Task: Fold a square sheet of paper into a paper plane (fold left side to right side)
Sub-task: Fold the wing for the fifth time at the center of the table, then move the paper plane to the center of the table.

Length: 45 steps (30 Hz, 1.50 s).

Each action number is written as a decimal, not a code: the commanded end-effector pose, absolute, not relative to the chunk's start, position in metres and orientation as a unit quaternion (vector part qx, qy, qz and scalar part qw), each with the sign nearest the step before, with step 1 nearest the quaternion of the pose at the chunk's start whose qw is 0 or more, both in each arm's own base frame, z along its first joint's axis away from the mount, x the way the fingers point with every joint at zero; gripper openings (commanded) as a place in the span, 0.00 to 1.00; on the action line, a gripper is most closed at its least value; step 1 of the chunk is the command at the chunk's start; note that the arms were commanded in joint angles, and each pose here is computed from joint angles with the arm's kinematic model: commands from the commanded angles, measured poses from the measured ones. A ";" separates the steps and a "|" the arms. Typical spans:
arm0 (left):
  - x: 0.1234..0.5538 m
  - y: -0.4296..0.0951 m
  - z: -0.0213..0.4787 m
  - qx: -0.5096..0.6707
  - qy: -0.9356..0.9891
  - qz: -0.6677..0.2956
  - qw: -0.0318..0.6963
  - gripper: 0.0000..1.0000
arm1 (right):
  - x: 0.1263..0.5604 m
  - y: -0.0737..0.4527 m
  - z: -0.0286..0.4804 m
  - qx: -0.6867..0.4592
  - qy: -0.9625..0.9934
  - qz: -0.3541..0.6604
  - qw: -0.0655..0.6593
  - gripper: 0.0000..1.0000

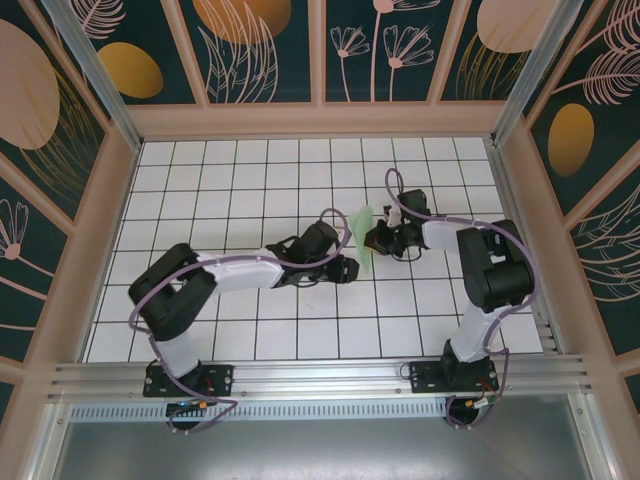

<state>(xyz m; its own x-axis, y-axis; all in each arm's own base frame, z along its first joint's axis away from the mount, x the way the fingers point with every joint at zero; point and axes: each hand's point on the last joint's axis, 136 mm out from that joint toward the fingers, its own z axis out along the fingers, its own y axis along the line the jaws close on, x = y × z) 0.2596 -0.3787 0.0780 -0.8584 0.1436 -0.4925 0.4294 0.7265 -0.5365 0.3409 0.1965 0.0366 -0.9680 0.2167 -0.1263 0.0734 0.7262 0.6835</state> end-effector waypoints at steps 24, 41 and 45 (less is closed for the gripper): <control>0.293 -0.236 0.156 -0.037 0.864 -0.188 0.465 0.73 | 0.352 0.212 0.067 -0.010 0.981 0.043 0.189 0.33; 0.283 -0.214 0.159 -0.051 0.856 -0.184 0.481 0.88 | 0.350 0.194 0.032 -0.043 0.977 -0.130 0.163 0.39; 0.282 -0.215 0.157 -0.051 0.857 -0.185 0.478 0.89 | 0.350 0.190 0.034 -0.041 0.975 -0.138 0.168 0.35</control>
<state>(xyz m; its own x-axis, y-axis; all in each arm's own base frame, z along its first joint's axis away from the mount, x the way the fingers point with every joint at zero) 0.2811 -0.2197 0.1553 -0.5547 -0.2371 -0.7975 0.1083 0.9298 -0.3518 0.3508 0.1977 0.0321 -0.9397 -0.1088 -0.3243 -0.0364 0.9745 -0.2215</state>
